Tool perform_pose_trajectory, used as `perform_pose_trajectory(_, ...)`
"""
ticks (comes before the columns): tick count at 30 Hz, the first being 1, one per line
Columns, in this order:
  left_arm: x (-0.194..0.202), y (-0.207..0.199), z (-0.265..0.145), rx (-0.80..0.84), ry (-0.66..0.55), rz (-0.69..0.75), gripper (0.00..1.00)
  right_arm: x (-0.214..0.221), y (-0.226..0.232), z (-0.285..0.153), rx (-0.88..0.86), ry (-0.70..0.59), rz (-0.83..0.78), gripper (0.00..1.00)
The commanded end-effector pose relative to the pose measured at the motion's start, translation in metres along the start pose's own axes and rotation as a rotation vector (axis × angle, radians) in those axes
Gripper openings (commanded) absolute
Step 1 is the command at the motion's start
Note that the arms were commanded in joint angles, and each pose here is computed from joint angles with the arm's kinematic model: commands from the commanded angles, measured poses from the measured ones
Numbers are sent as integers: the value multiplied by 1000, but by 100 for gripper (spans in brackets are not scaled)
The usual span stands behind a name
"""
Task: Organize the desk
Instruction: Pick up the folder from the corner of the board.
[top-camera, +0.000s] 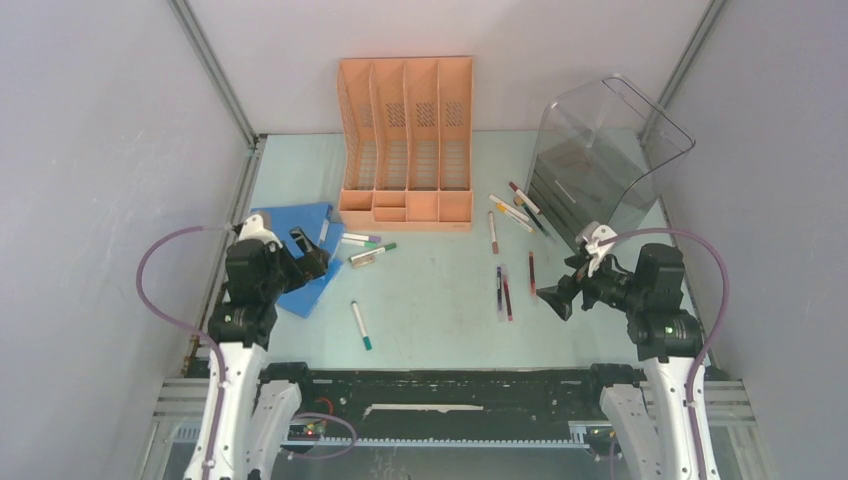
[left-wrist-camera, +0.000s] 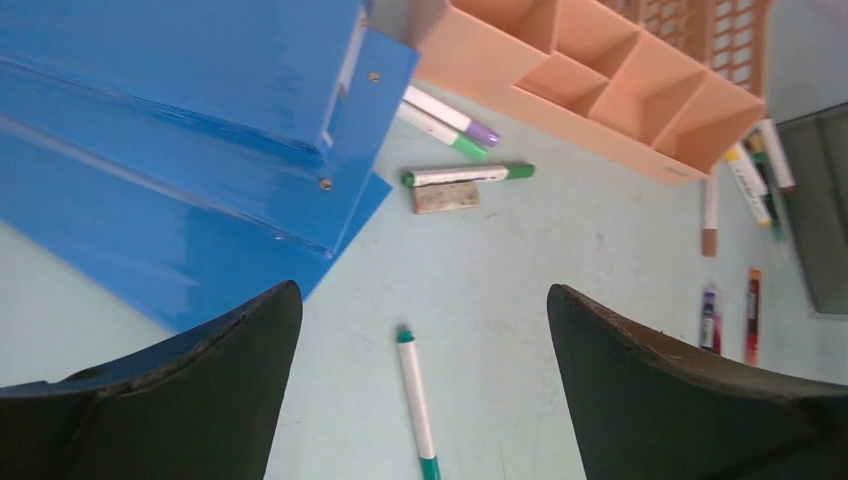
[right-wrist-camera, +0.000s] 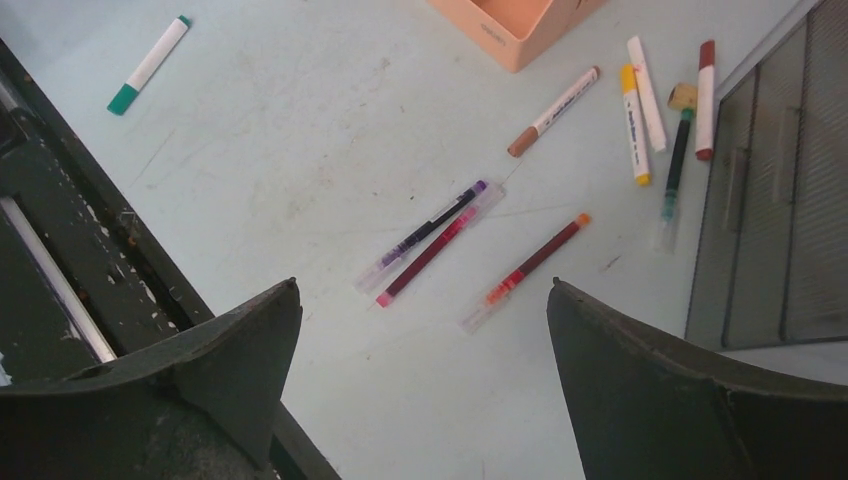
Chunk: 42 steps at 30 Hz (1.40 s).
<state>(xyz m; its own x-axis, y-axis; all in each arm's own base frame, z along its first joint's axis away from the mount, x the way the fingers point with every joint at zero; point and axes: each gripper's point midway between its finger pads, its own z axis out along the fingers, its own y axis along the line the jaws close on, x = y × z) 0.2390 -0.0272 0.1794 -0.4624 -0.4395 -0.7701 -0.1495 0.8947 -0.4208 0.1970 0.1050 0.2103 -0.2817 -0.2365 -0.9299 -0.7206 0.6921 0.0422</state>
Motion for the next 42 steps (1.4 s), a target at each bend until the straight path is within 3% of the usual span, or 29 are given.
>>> perform_pose_trajectory(1, -19, 17, 4, -150, 33, 103, 100, -1, 7, -3, -32, -22, -106, 100)
perform_pose_trajectory(5, -30, 25, 20, -301, 69, 251, 100, -1, 5, -6, -14, -28, -116, 100)
perform_pose_trajectory(12, -32, 25, 67, -388, 220, 418, 96, -3, 5, -9, -3, -36, -126, 100)
perform_pose_trajectory(16, -8, 29, 89, -387, 368, 432, 84, -2, 4, -11, 8, -38, -123, 100)
perform_pose_trajectory(19, 4, 15, 90, -311, 374, 305, 73, -3, 4, -13, 10, -44, -123, 100)
perform_pose_trajectory(23, -8, 4, 72, -251, 154, 15, 72, -3, 4, -13, 11, -45, -125, 100)
perform_pose_trajectory(28, -8, 26, 72, -149, -68, -344, 74, -3, 8, -12, -7, -48, -130, 100)
perform_pose_trajectory(35, -5, 34, 89, -22, -125, -535, 73, -3, 9, -12, -11, -48, -143, 100)
perform_pose_trajectory(42, -1, 56, 109, -69, -114, -579, 68, -3, 9, -12, -10, -47, -145, 100)
